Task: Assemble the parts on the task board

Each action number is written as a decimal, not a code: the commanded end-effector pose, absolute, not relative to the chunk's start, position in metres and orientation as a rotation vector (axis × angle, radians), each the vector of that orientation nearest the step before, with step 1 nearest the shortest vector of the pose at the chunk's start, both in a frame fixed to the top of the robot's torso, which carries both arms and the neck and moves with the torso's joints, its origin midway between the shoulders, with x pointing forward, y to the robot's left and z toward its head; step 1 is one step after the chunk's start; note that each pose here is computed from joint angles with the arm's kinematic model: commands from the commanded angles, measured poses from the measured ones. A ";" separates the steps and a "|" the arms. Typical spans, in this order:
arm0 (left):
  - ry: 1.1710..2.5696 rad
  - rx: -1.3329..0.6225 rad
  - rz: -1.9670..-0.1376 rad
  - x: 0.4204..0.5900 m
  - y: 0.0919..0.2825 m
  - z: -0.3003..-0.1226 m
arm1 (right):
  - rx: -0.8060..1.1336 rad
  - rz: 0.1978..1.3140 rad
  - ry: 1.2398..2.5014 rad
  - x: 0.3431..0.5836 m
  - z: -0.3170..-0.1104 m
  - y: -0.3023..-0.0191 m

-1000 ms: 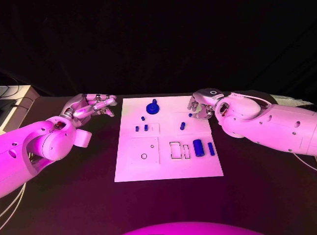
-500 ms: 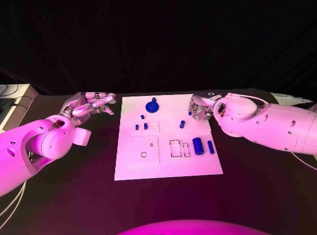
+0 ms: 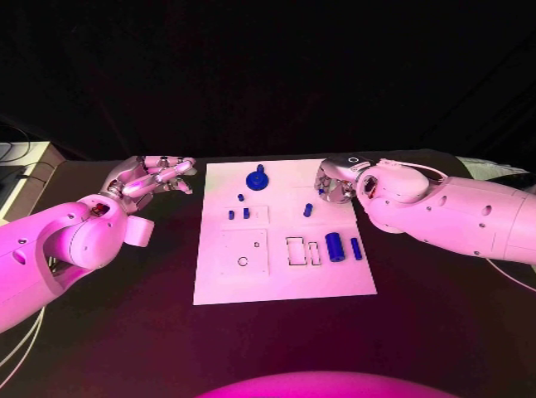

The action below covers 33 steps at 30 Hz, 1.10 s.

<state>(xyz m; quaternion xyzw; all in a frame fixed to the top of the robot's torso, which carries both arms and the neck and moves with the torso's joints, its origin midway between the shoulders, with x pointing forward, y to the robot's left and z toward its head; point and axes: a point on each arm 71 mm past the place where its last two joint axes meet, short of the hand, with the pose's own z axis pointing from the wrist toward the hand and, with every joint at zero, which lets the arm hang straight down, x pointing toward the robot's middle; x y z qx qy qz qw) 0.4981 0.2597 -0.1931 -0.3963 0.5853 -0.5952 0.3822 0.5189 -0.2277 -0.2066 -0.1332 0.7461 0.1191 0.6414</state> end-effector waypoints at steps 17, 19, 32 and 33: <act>1.502 -1.014 -1.543 0.499 0.256 -0.194 | -0.311 0.294 1.695 0.516 -0.212 -0.223; 1.503 -1.014 -1.542 0.499 0.256 -0.194 | -0.312 0.290 1.695 0.515 -0.212 -0.223; 1.493 -1.023 -1.520 0.500 0.258 -0.195 | -0.233 0.329 1.623 0.510 -0.202 -0.226; 1.492 -1.023 -1.519 0.501 0.259 -0.196 | -0.221 0.338 1.618 0.509 -0.201 -0.227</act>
